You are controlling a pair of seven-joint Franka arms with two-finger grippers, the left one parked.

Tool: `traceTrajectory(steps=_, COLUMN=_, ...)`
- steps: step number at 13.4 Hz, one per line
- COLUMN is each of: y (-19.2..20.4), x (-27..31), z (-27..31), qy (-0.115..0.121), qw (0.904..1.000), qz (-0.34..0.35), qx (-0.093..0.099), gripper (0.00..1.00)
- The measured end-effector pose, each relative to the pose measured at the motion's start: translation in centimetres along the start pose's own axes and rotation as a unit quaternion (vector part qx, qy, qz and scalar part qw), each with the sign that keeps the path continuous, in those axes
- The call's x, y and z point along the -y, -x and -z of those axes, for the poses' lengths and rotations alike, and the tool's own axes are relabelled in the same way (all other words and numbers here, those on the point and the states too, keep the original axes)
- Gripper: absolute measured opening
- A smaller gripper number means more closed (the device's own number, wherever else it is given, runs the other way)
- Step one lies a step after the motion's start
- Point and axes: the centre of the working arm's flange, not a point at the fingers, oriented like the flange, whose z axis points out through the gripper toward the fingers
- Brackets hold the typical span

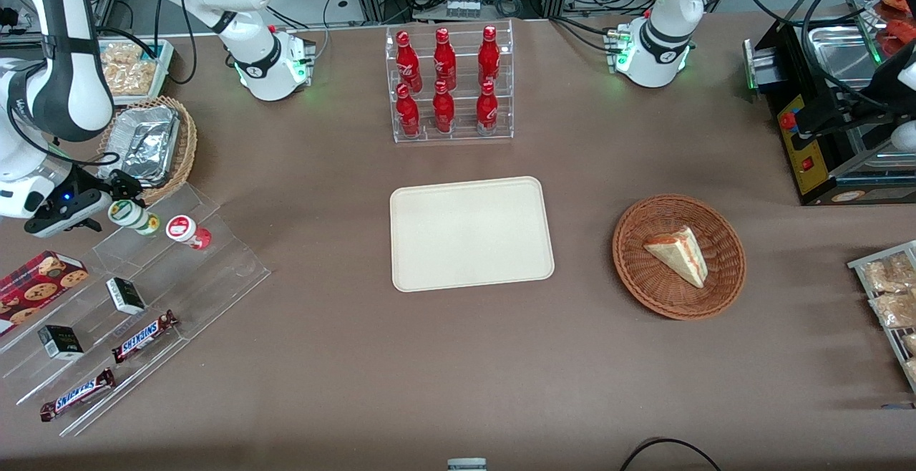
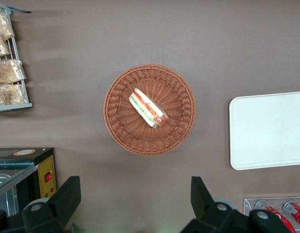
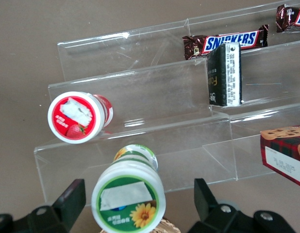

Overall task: Place green gum on tray
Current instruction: 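Close the right gripper around the green-labelled gum jar, then lift the gum jar and carry it over the cream tray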

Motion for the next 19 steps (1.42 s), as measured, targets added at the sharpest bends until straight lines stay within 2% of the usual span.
traceTrajectory(steps=5, y=0.0, x=0.1, z=-0.2, qy=0.0, qw=1.0, qz=0.0, qx=0.0, gripper=0.96)
traceTrajectory(steps=6, y=0.0, x=0.0, z=-0.3, qy=0.0, qw=1.0, qz=0.0, qx=0.001, gripper=0.9)
traceTrajectory(steps=9, y=0.0, x=0.1, z=-0.3, qy=0.0, qw=1.0, qz=0.001, qx=0.0, gripper=0.59)
traceTrajectory(steps=13, y=-0.1, x=0.1, z=0.0, qy=0.001, qw=1.0, qz=0.002, qx=-0.001, gripper=0.59)
traceTrajectory(steps=15, y=-0.5, x=0.1, z=1.5, qy=-0.007, qw=1.0, qz=0.005, qx=0.004, gripper=0.59)
traceTrajectory(steps=19, y=-5.2, x=2.4, z=9.8, qy=-0.035, qw=0.999, qz=0.018, qx=0.022, gripper=0.59)
